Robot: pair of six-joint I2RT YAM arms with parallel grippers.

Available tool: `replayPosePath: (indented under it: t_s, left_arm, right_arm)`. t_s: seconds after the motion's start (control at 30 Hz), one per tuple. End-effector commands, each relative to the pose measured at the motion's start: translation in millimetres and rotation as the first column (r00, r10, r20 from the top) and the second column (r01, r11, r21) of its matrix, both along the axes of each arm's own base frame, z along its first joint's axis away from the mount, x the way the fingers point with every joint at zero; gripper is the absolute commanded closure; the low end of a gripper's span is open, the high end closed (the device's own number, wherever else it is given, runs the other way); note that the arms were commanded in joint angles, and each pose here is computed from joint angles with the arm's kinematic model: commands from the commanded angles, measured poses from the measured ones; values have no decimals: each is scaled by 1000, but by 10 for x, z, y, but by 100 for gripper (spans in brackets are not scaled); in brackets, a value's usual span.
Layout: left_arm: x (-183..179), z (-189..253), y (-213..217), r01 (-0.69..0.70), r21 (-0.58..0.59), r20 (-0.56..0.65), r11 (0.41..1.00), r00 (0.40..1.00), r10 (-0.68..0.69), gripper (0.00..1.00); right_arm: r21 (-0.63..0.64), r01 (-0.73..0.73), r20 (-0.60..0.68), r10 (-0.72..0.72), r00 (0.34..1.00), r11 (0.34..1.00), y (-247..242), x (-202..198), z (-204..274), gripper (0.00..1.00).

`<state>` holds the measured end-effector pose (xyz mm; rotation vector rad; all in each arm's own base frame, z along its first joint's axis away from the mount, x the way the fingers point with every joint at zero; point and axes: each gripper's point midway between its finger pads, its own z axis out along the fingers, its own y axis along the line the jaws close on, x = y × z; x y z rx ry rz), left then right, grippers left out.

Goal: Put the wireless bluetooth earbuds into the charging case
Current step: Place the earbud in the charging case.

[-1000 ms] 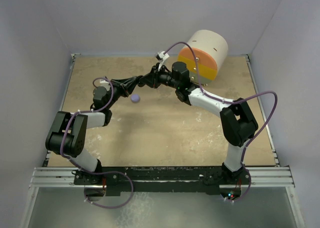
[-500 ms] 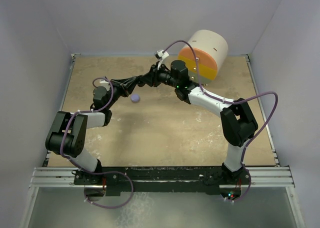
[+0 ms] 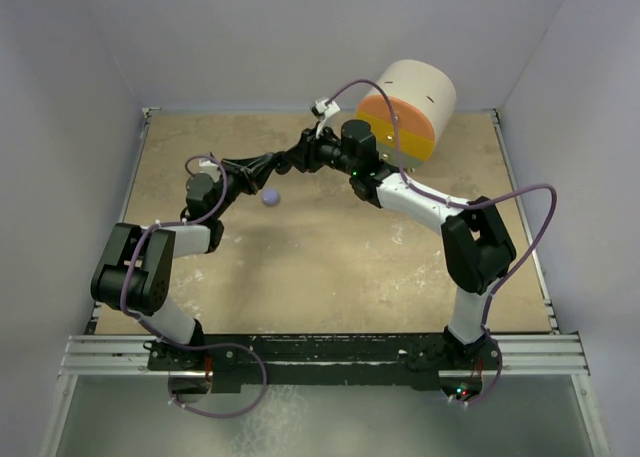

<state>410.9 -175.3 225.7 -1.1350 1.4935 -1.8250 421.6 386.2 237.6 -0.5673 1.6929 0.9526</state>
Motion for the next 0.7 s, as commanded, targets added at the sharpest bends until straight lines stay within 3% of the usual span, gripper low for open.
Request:
replayPosePath:
  t_s: [0.0,0.27,0.37,0.5,0.6,0.67]
  left_arm:
    - [-28,222,-7,-6,19,97,1000,995,5,100]
    - [-23,176,0,-14,36,85,999,996,10,100]
    - [-2,153,28,-34,37,72,999,997,31,100]
    - [122,181,138,-122,67,35,990,992,120,100]
    - [229,238,197,-189,114,-7,975,982,191,100]
    - [282,316,203,-227,126,-18,966,973,231,100]
  right_arm:
    - [59,35,124,-42,991,998,-79,17,601,64]
    - [100,86,134,-99,986,991,-214,-33,762,59]
    - [86,225,103,-233,967,971,-416,90,713,45]
    - [-45,467,21,-467,884,883,-776,273,312,17]
    - [-104,491,29,-491,871,865,-828,207,52,2]
    - [-112,485,55,-482,875,868,-791,138,-29,0]
